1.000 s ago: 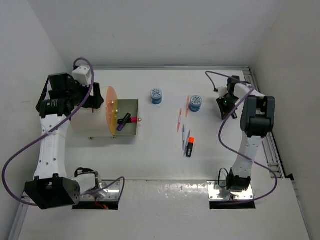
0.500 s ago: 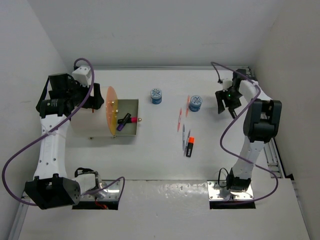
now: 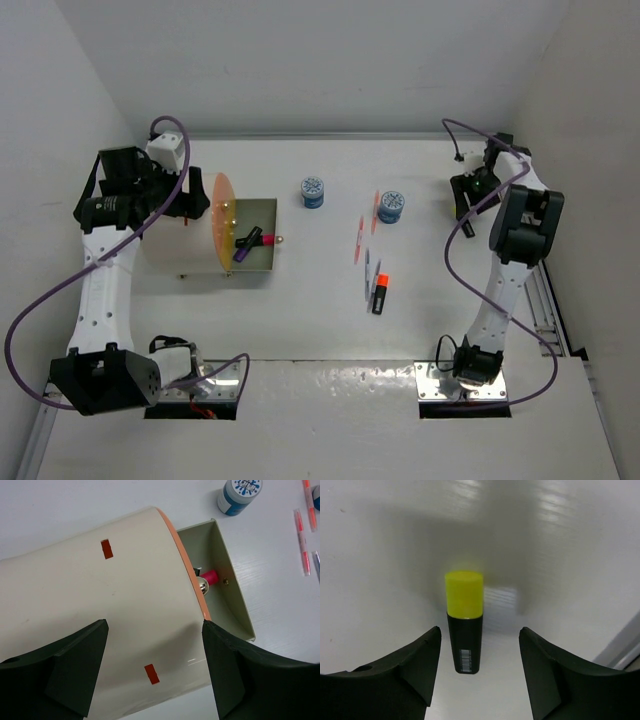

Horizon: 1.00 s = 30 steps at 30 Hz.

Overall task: Sort the stationery into containers
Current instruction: Move the pen to the center of the board.

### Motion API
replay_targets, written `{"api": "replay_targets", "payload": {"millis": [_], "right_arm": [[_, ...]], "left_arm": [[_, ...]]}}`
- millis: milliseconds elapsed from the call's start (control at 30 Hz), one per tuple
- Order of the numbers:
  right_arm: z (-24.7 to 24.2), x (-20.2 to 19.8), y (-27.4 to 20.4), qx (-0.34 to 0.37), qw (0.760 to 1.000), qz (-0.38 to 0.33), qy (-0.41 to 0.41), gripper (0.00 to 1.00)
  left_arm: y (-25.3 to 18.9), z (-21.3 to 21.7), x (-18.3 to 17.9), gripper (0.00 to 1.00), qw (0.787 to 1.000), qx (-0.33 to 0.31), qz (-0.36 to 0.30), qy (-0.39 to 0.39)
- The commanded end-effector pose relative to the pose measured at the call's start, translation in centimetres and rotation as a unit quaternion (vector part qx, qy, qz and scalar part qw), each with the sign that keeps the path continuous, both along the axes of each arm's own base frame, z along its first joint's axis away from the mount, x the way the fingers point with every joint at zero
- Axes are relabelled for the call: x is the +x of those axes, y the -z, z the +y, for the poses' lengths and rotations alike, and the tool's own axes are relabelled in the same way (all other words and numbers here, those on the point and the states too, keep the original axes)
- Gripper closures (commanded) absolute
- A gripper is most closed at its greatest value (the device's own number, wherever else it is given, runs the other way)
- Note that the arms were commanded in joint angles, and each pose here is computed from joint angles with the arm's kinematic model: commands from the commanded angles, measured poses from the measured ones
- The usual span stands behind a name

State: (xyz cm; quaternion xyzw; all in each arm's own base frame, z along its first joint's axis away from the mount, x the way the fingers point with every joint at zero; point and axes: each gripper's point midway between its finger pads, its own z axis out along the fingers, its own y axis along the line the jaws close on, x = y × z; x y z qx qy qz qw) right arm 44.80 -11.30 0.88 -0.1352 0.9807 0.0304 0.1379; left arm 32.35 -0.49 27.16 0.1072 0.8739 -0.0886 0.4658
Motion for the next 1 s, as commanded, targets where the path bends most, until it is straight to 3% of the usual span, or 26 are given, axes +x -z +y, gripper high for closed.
{"api": "replay_targets", "payload": {"millis": [0, 267, 367, 400, 500, 633, 700, 800, 833, 867, 900, 967], "right_arm": [[1.0, 0.8, -0.8, 0.014, 1.0, -0.011, -0.02, 0.36], [1.7, -1.1, 1.7, 0.032, 0.999, 0.024, -0.02, 0.41], [2.0, -1.4, 2.0, 0.035, 0.999, 0.029, -0.028, 0.54], [2.0, -1.6, 2.1, 0.036, 0.998, 0.032, -0.03, 0.62], [3.0, -2.5, 1.4, 0.047, 0.997, 0.035, -0.056, 0.72], [7.4, -5.8, 0.5, 0.055, 0.986, 0.035, -0.154, 0.77], [9.5, -9.0, 1.5, 0.055, 0.97, 0.049, -0.231, 0.77], [13.1, -12.8, 0.8, 0.058, 0.928, 0.056, -0.364, 0.77], [15.1, -14.4, 0.6, 0.056, 0.897, 0.054, -0.435, 0.76], [15.8, -15.1, 0.6, 0.054, 0.882, 0.052, -0.466, 0.76], [17.0, -16.2, 0.9, 0.051, 0.847, 0.05, -0.527, 0.75], [17.9, -16.7, 0.4, 0.03, 0.805, 0.035, -0.592, 0.72]], "left_arm": [[-1.1, 0.2, 0.6, 0.18, 1.0, 0.005, -0.02, 0.003], [-1.0, 0.3, 0.7, 0.18, 1.0, 0.003, -0.016, 0.0], [-1.0, 0.2, 0.7, 0.18, 1.0, 0.004, -0.015, 0.0], [-1.0, 0.3, 0.7, 0.18, 1.0, 0.005, -0.015, 0.0], [-1.0, 0.4, 0.6, 0.18, 1.0, 0.007, -0.015, -0.001], [-1.2, 0.7, 0.7, 0.18, 1.0, 0.012, -0.017, -0.008], [-1.2, 0.6, 0.7, 0.18, 1.0, 0.012, -0.017, -0.006], [-0.9, 0.4, 0.6, 0.18, 1.0, 0.009, -0.013, -0.001], [-0.8, 0.5, 0.5, 0.18, 1.0, 0.01, -0.013, -0.002], [-0.7, 0.7, 0.5, 0.18, 1.0, 0.012, -0.013, -0.006], [-0.6, 0.8, 0.5, 0.18, 1.0, 0.015, -0.012, -0.007], [0.0, 0.9, 0.5, 0.18, 1.0, 0.017, -0.007, -0.007]]}}
